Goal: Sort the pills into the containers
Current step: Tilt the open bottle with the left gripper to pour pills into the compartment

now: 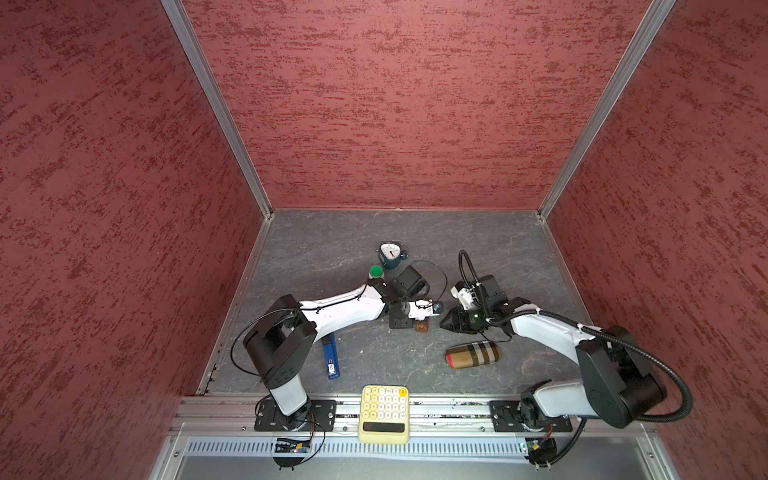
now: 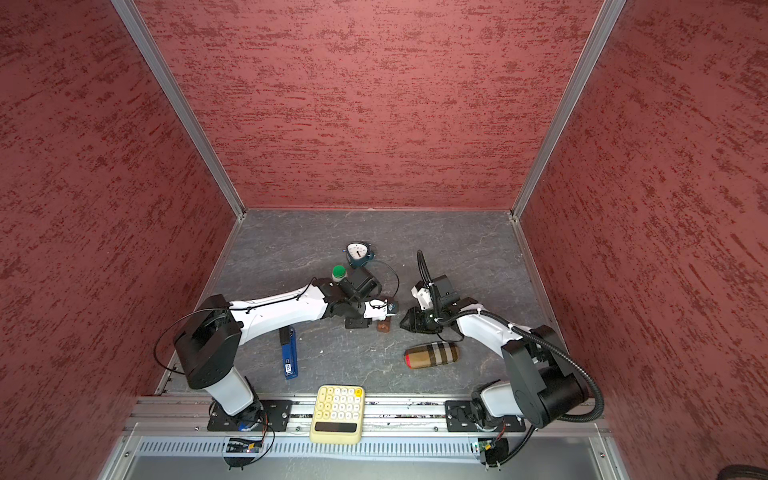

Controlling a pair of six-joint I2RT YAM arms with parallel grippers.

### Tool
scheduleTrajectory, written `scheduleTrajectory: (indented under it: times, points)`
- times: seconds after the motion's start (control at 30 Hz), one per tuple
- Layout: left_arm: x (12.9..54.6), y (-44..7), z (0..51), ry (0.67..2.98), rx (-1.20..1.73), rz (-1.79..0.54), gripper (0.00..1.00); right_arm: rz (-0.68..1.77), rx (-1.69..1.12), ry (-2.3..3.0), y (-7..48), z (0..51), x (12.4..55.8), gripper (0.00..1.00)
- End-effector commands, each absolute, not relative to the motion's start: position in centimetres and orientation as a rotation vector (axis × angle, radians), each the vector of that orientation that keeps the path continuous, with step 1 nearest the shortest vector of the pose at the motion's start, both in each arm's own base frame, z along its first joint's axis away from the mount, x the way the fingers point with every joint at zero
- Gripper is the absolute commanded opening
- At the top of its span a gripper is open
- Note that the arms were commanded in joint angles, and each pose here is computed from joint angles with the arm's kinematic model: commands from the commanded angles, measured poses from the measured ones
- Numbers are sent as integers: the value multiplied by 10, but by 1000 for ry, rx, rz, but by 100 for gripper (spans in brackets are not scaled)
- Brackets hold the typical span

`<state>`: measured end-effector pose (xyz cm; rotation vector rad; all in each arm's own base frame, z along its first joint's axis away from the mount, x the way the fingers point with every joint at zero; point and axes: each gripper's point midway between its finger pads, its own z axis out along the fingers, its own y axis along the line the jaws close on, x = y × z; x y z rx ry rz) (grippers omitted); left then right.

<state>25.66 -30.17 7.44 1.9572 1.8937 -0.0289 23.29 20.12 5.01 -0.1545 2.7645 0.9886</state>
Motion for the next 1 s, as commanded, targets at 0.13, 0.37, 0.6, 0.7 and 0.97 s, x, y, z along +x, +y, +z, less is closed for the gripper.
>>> scheduleTrajectory:
  times: [0.13,0.37,0.6,0.7,0.97]
  points:
    - [260,-304,72,1885,2004,26,0,997,-189,2754,203,45,230,46]
    - [263,-307,74,1873,2021,50,0,1000,-189,2759,204,43,230,46]
    - [263,-308,75,1863,2043,85,0,1003,-192,2763,205,41,230,46]
    - [263,-307,76,1859,2054,99,0,1004,-193,2761,205,42,230,46]
    - [264,-306,71,1863,2078,130,0,1002,-189,2767,204,40,229,46]
